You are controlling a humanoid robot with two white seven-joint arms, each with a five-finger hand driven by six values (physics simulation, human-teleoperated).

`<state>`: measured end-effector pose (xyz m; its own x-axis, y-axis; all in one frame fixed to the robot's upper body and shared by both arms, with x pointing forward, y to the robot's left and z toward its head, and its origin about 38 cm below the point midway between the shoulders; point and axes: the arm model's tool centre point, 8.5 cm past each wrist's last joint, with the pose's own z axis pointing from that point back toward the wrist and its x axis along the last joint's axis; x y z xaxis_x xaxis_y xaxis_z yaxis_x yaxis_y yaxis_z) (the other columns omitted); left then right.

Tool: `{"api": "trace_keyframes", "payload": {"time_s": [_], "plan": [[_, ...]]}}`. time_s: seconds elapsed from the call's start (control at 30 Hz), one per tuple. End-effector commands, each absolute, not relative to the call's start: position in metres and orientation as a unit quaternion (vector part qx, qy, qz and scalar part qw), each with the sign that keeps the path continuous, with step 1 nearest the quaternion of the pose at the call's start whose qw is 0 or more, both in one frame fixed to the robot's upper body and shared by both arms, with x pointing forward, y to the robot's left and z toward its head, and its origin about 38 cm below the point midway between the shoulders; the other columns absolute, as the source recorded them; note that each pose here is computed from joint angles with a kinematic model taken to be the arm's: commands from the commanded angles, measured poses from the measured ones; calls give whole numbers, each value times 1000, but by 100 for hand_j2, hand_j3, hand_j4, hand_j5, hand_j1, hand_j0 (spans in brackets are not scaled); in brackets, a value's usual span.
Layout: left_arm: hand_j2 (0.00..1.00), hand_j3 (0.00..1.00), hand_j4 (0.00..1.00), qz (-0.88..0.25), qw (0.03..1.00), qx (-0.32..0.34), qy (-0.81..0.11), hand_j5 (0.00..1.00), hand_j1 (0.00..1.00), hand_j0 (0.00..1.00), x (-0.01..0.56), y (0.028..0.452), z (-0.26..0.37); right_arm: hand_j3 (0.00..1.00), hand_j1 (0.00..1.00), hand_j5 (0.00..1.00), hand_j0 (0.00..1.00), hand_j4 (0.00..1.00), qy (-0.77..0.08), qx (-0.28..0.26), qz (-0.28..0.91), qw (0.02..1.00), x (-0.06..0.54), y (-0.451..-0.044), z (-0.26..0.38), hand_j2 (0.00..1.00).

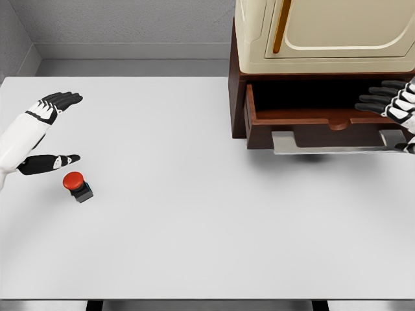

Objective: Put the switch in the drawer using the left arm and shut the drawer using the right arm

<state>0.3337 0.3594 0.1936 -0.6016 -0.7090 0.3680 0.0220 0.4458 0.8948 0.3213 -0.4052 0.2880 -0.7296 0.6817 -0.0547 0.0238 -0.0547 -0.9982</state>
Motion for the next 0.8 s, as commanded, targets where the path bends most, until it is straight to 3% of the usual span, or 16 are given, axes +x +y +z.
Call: {"api": "trace_keyframes", "payload": {"time_s": [0.0, 0.07, 0.23, 0.5, 0.6, 0.77], "plan": [[100, 100, 100, -471, 385, 224, -761, 100, 100, 100, 333, 360, 195, 100, 100, 100, 100, 100, -645, -271, 670, 247, 321, -405, 287, 100], [100, 100, 100, -468, 388, 218, -763, 100, 100, 100, 330, 358, 192, 100, 100, 100, 100, 100, -644, -272, 671, 246, 321, -405, 288, 100], [100, 100, 100, -352, 464, 85, -808, 100, 100, 100, 301, 393, 187, 100, 100, 100, 100, 100, -648, -275, 668, 243, 322, -404, 290, 100], [100, 100, 100, -268, 516, -47, -812, 100, 100, 100, 293, 368, 156, 100, 100, 100, 100, 100, -674, -283, 640, 236, 327, -398, 294, 100], [100, 100, 100, -273, 519, -44, -809, 100, 100, 100, 293, 370, 154, 100, 100, 100, 100, 100, -674, -286, 640, 233, 327, -398, 297, 100], [100, 100, 100, -286, 603, -14, -745, 100, 100, 100, 300, 383, 126, 100, 100, 100, 100, 100, -673, -287, 640, 233, 327, -399, 297, 100]]}}
